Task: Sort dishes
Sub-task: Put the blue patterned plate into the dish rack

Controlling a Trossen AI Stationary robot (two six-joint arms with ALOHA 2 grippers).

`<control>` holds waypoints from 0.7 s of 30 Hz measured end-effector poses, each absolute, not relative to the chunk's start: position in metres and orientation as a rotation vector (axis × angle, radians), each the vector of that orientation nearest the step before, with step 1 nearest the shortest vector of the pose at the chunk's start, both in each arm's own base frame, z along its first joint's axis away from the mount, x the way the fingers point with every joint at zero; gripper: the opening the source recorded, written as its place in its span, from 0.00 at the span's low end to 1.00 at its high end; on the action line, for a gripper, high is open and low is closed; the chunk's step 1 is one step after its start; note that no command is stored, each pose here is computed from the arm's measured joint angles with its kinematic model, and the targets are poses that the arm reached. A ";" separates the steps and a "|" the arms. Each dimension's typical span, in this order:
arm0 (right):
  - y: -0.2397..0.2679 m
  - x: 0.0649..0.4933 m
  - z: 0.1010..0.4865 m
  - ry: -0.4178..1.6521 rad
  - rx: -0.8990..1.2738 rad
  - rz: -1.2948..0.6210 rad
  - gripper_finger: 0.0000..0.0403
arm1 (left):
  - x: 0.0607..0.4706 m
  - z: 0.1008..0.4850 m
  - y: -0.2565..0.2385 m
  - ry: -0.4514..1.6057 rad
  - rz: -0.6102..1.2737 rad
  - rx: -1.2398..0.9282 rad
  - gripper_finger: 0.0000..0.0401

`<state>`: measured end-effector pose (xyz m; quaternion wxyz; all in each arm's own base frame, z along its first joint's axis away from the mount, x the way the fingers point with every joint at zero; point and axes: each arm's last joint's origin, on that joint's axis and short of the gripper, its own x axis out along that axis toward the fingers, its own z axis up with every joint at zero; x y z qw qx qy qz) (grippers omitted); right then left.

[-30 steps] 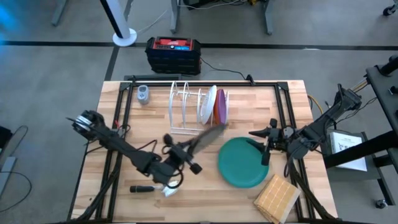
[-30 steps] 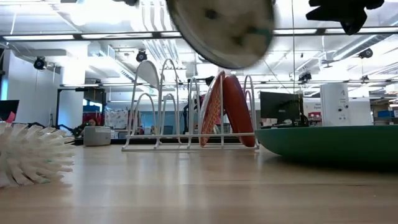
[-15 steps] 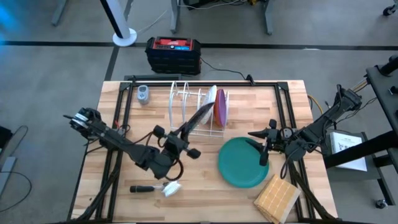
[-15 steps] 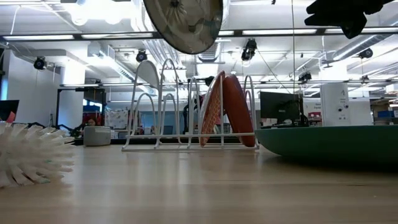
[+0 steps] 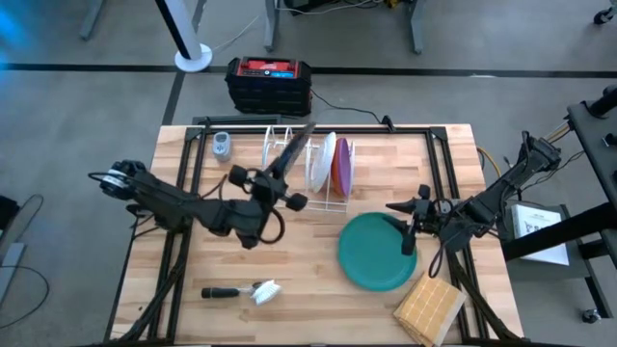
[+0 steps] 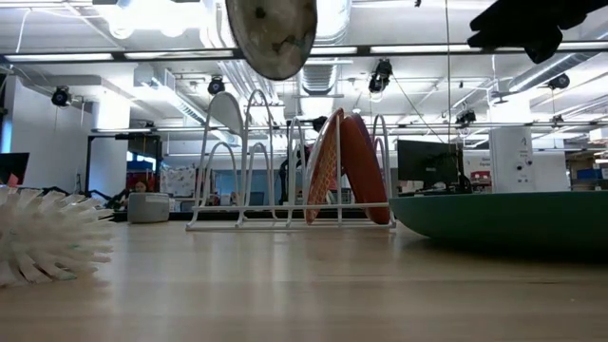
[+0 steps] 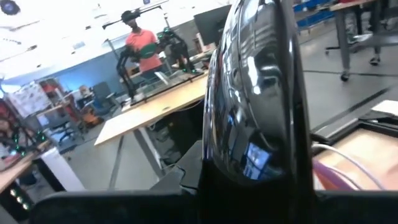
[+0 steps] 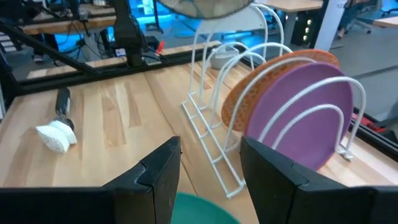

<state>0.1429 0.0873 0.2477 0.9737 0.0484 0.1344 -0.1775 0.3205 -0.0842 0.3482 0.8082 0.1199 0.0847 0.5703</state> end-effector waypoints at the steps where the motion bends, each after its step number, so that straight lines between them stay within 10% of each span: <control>1: 0.087 0.142 0.247 0.275 0.096 -0.366 0.39 | 0.317 0.348 -0.081 0.172 1.226 0.242 0.10; 21: 0.085 0.141 0.245 0.267 0.087 -0.410 0.38 | 0.324 0.325 -0.059 0.074 1.301 0.097 0.10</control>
